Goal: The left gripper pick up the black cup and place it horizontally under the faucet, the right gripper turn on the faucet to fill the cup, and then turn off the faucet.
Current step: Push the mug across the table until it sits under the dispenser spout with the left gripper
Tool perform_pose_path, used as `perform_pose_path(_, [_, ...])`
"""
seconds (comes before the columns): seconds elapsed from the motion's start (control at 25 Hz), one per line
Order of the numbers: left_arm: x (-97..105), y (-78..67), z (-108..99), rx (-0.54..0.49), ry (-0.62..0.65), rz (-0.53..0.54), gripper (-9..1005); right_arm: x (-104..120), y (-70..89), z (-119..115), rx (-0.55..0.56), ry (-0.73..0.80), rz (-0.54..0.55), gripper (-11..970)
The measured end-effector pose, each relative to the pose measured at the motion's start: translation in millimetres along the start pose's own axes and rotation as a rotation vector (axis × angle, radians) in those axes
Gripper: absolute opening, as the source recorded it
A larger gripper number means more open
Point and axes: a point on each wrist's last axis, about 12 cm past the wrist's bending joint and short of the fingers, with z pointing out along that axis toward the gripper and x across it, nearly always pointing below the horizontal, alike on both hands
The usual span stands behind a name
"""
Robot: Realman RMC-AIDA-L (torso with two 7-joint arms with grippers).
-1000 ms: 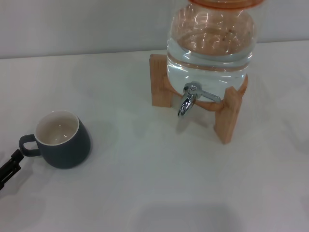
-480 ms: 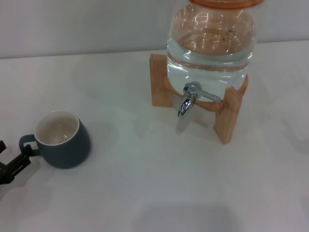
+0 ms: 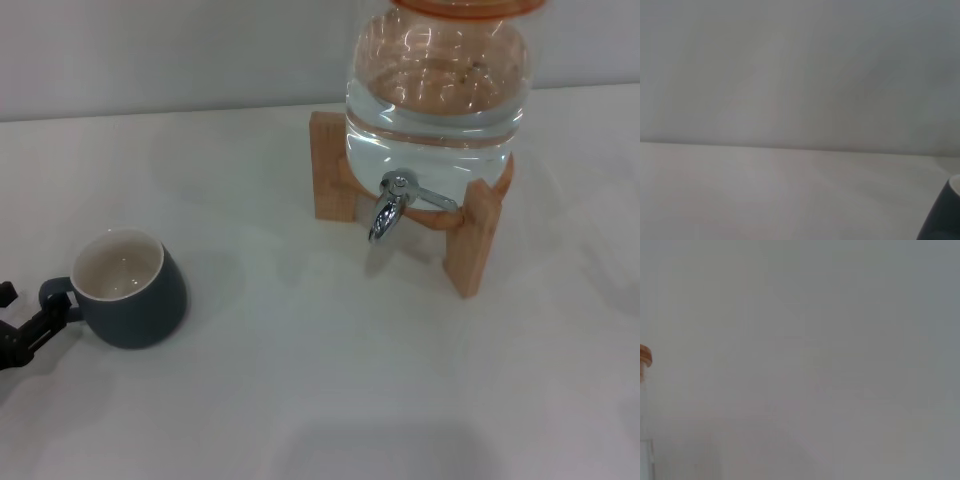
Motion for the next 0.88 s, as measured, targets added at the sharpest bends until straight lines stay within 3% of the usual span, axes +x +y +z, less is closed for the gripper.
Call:
perform_pose_path(0.12, [-0.2,-1.0,1.6,0.004,0.0,-0.002,833,0.6,-0.3,0.8,0.003,0.005,0.0,871])
perform_pose_path(0.68, [-1.9,0.6,3.7,-0.015,-0.011,-0.013,351,2.4,0.5,5.2,0.007,0.013,0.004,871])
perform_pose_path(0.88, [-4.0,1.2,7.3,-0.018,-0.009,-0.009,307,2.7,0.8,5.3,0.007,0.013,0.007,871])
